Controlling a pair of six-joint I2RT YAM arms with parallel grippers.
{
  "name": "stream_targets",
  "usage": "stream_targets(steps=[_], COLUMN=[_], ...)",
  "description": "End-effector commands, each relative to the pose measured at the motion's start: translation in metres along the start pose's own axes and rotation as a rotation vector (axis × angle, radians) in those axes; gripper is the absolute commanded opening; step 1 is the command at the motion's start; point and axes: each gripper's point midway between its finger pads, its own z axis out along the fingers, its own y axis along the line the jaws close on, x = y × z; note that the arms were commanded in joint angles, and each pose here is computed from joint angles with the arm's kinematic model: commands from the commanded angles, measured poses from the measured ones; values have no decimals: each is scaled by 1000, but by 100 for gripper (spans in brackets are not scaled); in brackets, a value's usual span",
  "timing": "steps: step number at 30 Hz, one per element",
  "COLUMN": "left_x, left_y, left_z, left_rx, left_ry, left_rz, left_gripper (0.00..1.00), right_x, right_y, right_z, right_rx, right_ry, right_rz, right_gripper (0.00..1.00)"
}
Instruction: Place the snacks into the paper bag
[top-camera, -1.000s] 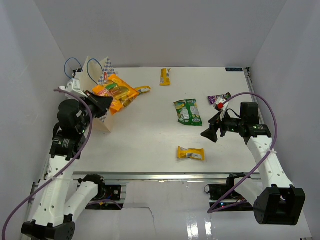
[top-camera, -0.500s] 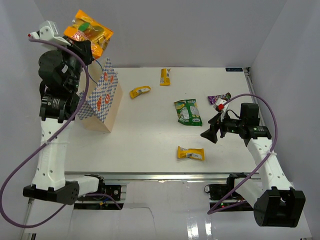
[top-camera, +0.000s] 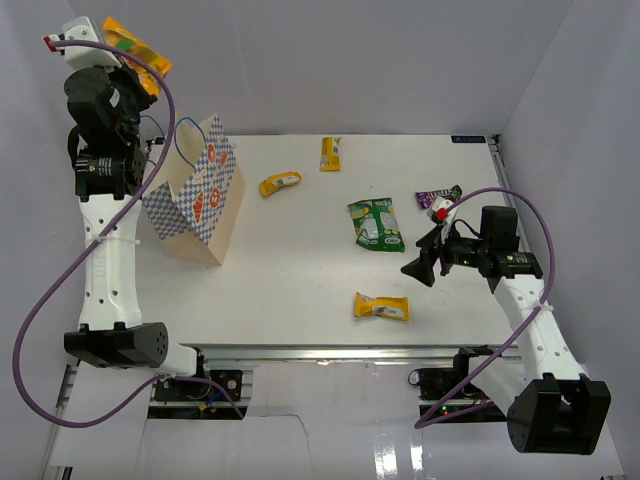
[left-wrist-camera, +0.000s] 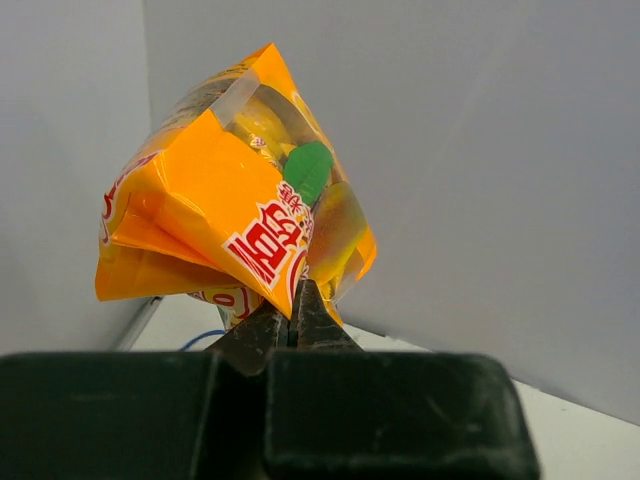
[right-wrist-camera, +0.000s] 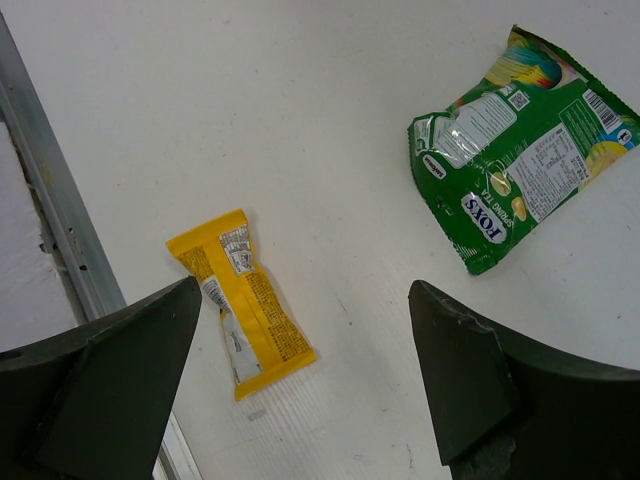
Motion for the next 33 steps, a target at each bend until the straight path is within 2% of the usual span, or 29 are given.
stream_targets(steps=[1, 9, 23, 27, 33], left_x=[-40, -1, 53, 81, 101], left_y=[14, 7, 23, 24, 23], left_z=[-9, -20, -52, -55, -52], left_rx=[33, 168, 172, 198, 234], left_ry=[-114, -12, 101, 163, 189], left_rz=[10, 53, 135, 147, 181], left_gripper=[0, 0, 0, 0, 0], right_x=[-3, 2, 5, 6, 7], right_y=[2, 1, -3, -4, -4], right_z=[0, 2, 8, 8, 9], right_rx=[-8, -12, -26, -28, -30], right_ry=[-23, -17, -20, -18, -18], right_rz=[-33, -42, -28, -27, -25], right_gripper=[90, 90, 90, 90, 90])
